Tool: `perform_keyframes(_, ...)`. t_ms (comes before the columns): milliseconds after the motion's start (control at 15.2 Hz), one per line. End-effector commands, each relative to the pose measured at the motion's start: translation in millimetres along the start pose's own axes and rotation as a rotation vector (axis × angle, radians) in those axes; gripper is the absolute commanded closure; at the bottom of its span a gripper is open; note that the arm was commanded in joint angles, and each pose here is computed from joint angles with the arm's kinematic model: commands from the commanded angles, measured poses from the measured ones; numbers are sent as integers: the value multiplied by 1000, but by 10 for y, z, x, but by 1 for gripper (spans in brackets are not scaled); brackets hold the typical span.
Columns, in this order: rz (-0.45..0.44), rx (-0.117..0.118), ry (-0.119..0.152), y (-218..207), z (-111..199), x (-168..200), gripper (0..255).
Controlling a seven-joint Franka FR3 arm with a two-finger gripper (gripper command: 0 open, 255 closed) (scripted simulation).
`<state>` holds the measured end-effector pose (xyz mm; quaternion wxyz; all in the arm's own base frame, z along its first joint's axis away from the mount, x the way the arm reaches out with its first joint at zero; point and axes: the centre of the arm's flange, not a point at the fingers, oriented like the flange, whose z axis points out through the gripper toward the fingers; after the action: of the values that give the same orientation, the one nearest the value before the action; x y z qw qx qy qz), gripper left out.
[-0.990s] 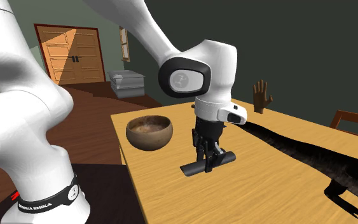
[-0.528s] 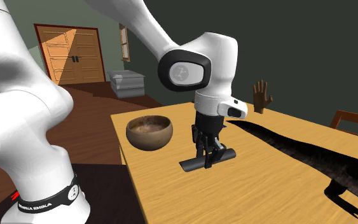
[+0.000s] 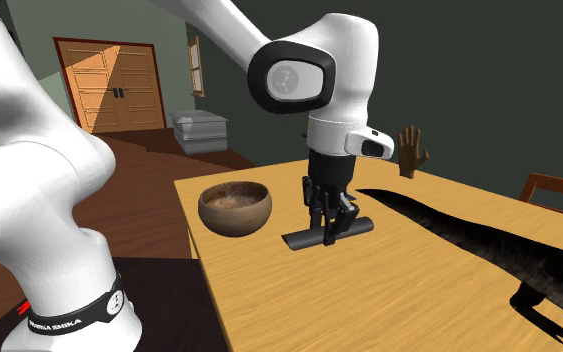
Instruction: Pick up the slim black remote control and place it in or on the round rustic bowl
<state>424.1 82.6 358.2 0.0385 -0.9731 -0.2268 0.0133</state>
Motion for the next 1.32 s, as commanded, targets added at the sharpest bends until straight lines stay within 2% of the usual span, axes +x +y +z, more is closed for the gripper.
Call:
perform_keyframes(0,0,0,0,-8,-104,-7,255)
perform_keyframes(1254,0,0,0,-89,-1104,-15,255)
